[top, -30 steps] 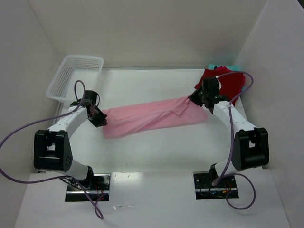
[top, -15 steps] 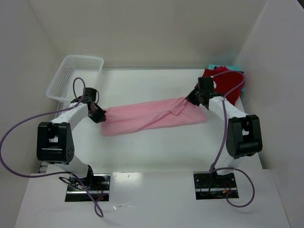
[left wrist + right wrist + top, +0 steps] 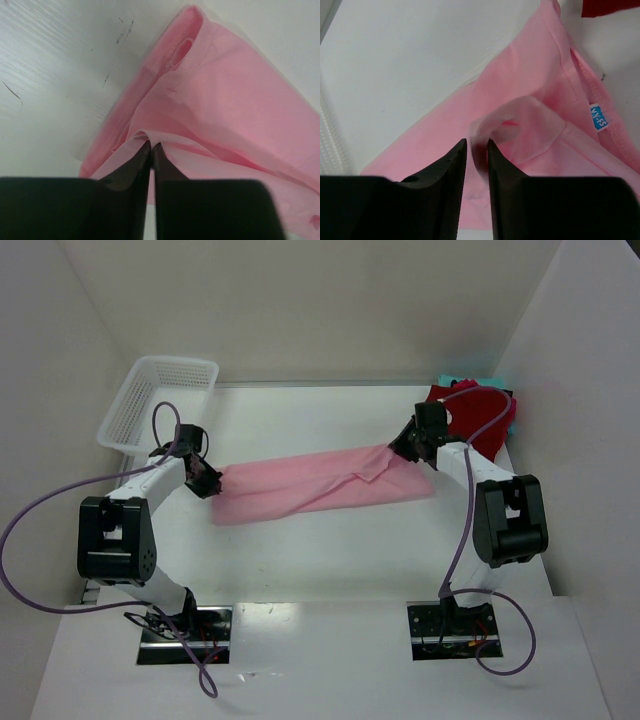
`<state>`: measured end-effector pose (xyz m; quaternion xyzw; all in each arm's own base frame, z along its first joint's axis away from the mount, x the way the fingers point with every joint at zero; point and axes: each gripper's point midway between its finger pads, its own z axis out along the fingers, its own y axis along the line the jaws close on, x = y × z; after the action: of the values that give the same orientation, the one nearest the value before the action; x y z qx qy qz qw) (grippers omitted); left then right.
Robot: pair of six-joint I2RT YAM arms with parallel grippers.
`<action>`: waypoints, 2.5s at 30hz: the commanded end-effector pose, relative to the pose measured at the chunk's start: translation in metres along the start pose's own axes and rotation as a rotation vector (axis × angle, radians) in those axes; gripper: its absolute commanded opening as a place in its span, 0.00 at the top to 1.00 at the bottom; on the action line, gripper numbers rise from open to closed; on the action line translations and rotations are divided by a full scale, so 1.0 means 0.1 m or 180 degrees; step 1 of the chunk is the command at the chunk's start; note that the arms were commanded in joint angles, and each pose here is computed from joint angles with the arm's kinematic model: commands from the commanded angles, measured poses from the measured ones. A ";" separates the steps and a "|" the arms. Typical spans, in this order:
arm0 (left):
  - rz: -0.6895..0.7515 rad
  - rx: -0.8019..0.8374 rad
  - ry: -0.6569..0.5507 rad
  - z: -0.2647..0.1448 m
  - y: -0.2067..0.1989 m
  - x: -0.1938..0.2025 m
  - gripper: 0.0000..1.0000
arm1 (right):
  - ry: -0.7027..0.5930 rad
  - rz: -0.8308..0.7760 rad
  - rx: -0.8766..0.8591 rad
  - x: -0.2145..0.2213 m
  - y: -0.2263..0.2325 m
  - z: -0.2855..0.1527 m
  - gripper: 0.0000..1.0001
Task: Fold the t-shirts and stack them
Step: Fold the other side of the tshirt into a rectangle
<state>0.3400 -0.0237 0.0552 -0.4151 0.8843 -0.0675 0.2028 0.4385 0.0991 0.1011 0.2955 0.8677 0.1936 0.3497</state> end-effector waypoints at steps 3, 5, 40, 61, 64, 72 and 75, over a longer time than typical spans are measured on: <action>0.0032 0.0151 -0.0198 -0.09 -0.14 -0.19 0.70 | -0.0264 -0.0199 -0.0254 -0.29 0.24 -0.02 0.52; 0.0066 0.0358 -0.0264 -0.26 -0.28 -0.26 0.55 | -0.0266 -0.0231 -0.0294 -0.30 0.27 -0.06 0.37; 0.3080 0.1596 0.0281 -0.36 -1.29 0.93 0.08 | 0.0494 -0.0524 -0.0196 0.77 0.02 -0.05 0.71; 0.2975 0.0839 0.0496 0.11 -1.01 0.98 0.08 | 0.0395 -0.0626 -0.0249 0.58 0.36 0.46 0.75; 0.2977 0.0797 0.0499 0.11 -0.98 0.97 0.08 | 0.0463 -0.0624 -0.0299 0.62 0.40 0.57 0.76; 0.2949 0.0767 0.0479 0.10 -0.99 0.95 0.07 | 0.0245 -0.0689 -0.0257 0.42 0.51 0.73 0.76; 0.2952 0.0717 0.0482 0.13 -0.94 0.95 0.07 | 0.0084 -0.0685 -0.0373 0.25 0.69 0.72 0.75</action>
<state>0.3497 -0.1563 0.0370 0.0617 0.9763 -0.1005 0.1812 0.4658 0.1695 0.0361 0.1901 0.9128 0.1968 0.3031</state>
